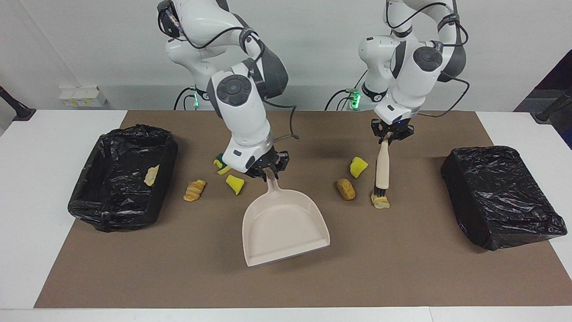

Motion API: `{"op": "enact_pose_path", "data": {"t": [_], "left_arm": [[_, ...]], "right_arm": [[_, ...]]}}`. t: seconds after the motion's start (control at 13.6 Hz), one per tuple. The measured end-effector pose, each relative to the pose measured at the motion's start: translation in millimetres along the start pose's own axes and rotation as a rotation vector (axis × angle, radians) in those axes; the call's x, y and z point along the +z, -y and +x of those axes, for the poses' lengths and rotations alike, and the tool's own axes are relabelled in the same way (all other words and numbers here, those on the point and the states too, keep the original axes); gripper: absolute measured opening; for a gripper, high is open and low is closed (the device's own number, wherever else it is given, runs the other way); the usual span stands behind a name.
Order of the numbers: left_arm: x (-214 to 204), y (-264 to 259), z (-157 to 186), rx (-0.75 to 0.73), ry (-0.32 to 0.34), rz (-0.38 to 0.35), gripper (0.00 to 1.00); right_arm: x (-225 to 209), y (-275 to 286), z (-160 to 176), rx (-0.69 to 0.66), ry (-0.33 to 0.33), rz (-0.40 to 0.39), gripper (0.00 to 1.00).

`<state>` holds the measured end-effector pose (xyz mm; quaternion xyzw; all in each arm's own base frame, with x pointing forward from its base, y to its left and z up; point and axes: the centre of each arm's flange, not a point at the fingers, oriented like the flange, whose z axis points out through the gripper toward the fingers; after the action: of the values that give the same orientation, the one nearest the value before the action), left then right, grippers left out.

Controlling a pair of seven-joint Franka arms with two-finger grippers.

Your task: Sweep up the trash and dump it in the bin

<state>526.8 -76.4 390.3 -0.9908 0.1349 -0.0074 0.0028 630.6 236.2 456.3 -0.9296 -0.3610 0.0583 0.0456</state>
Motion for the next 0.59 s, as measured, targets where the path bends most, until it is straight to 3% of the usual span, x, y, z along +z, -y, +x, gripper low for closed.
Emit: {"op": "enact_pose_path", "data": {"t": [0.22, 0.59], "left_arm": [[21, 17, 5, 0.134, 0.015, 0.007, 0.26], [42, 18, -2, 0.256, 0.093, -0.02, 0.26]], "right_arm": [[19, 1, -19, -0.244, 0.048, 0.018, 0.33], [60, 46, -4, -0.42, 0.093, -0.055, 0.33]]}}
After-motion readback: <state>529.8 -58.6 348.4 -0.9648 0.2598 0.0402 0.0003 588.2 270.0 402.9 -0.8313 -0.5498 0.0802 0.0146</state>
